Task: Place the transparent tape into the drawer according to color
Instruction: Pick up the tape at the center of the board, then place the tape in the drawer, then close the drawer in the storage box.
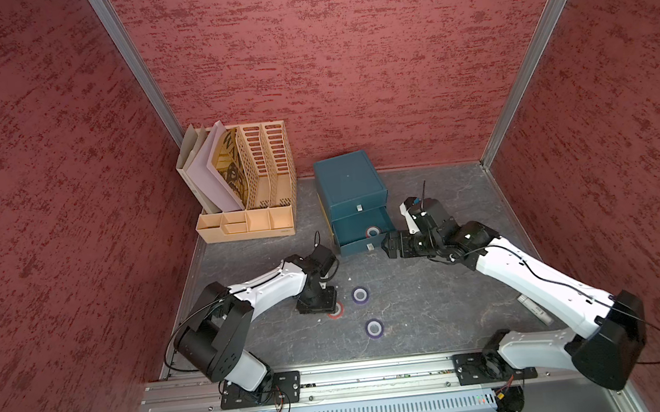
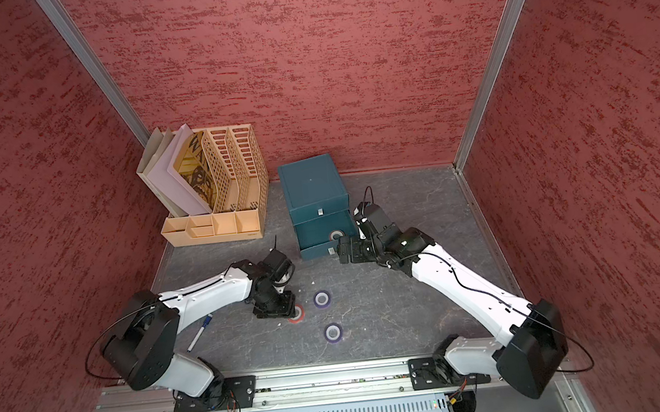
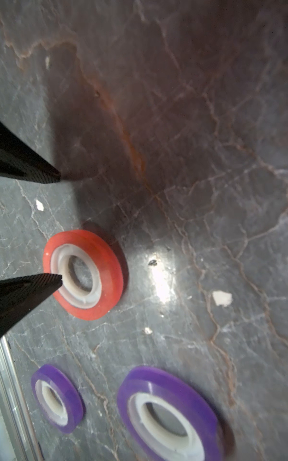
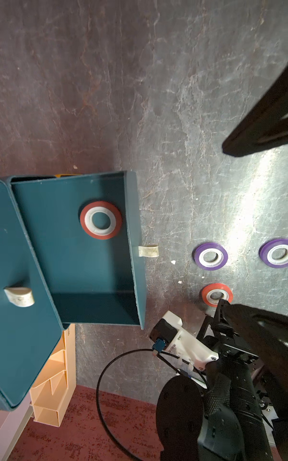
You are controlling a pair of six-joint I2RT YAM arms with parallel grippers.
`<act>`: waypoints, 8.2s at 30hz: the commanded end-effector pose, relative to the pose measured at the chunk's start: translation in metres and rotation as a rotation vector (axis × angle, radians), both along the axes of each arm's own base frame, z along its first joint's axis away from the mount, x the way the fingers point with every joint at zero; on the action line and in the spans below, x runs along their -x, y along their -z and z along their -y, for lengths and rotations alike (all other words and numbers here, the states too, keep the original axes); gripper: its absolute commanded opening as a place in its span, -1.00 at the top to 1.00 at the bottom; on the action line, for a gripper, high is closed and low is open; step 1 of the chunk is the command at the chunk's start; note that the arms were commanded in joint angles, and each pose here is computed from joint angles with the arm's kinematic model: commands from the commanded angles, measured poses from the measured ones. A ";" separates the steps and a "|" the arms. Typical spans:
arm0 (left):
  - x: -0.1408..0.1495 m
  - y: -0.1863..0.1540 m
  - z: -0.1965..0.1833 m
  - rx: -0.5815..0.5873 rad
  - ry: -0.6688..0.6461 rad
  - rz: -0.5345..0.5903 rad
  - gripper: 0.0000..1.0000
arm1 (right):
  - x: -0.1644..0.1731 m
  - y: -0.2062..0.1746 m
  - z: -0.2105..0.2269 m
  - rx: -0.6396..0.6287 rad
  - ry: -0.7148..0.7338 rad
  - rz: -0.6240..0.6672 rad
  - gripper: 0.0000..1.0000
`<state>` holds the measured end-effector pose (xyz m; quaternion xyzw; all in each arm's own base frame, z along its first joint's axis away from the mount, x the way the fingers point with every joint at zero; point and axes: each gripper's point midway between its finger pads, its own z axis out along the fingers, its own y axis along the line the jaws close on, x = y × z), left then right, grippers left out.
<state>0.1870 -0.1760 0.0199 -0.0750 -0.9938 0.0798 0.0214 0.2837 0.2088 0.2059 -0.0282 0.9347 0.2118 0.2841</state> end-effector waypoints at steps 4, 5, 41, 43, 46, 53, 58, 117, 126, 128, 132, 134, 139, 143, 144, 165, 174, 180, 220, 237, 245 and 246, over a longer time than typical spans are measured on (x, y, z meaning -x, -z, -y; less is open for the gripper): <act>-0.014 0.001 0.006 -0.025 0.010 0.061 -0.09 | 0.005 -0.001 0.008 -0.015 0.022 -0.012 -0.97; -0.014 0.002 0.006 -0.031 0.011 0.066 -0.08 | 0.004 0.000 0.008 -0.013 0.023 -0.013 -0.97; -0.006 0.018 0.011 -0.079 0.008 0.074 1.00 | 0.015 0.015 0.022 -0.012 0.054 -0.047 -0.97; -0.009 0.011 0.012 -0.073 0.003 0.088 1.00 | 0.016 0.017 0.023 -0.015 0.057 -0.051 -0.97; -0.014 -0.004 0.013 -0.055 -0.004 0.120 1.00 | 0.018 0.020 0.026 -0.017 0.067 -0.057 -0.97; -0.037 -0.061 0.020 0.027 -0.021 0.254 1.00 | 0.021 0.024 0.034 -0.028 0.090 -0.060 -0.97; -0.057 -0.106 0.027 0.086 -0.027 0.379 1.00 | 0.022 0.026 0.038 -0.032 0.104 -0.059 -0.97; -0.188 -0.258 0.055 0.334 -0.087 0.903 -0.66 | 0.007 0.032 0.011 -0.070 0.053 -0.040 -0.97; -0.227 -0.271 0.050 0.417 -0.122 0.810 -0.99 | -0.009 0.031 -0.005 -0.033 0.018 0.004 -0.97; -0.234 -0.265 0.053 0.404 -0.121 0.773 -0.94 | -0.012 0.030 -0.009 -0.032 0.013 0.016 -0.97; -0.247 -0.250 0.050 0.378 -0.148 0.720 -0.76 | -0.016 0.028 -0.014 -0.027 0.004 0.029 -0.97; -0.251 -0.243 0.049 0.377 -0.167 0.699 -0.66 | -0.018 0.029 -0.017 -0.025 0.003 0.031 -0.97; -0.256 -0.229 0.045 0.353 -0.195 0.668 -0.51 | -0.019 0.032 -0.021 -0.025 -0.006 0.029 -0.97; -0.258 -0.219 0.043 0.346 -0.205 0.647 -0.45 | -0.021 0.034 -0.025 -0.019 -0.012 0.035 -0.97; -0.258 -0.218 0.044 0.347 -0.203 0.645 -0.43 | -0.022 0.036 -0.025 -0.017 -0.014 0.035 -0.97; -0.259 -0.207 0.041 0.335 -0.209 0.602 -0.02 | -0.037 0.040 -0.063 0.018 -0.051 0.169 0.11; -0.259 -0.208 0.040 0.340 -0.209 0.599 0.00 | -0.043 0.064 -0.074 0.058 -0.045 0.198 0.17; -0.258 -0.206 0.040 0.340 -0.206 0.593 0.03 | -0.048 0.068 -0.076 0.086 -0.022 0.253 0.21; -0.251 -0.190 0.050 0.379 -0.165 0.522 0.17 | -0.131 0.056 -0.117 0.090 0.042 0.540 0.14; -0.248 -0.188 0.054 0.394 -0.156 0.505 0.22 | -0.158 0.061 -0.113 0.062 0.078 0.556 0.09; -0.249 -0.187 0.053 0.387 -0.155 0.504 0.22 | -0.136 0.067 -0.102 0.019 0.082 0.473 -0.10; -0.249 -0.186 0.052 0.384 -0.156 0.505 0.22 | -0.131 0.071 -0.100 0.004 0.085 0.443 -0.11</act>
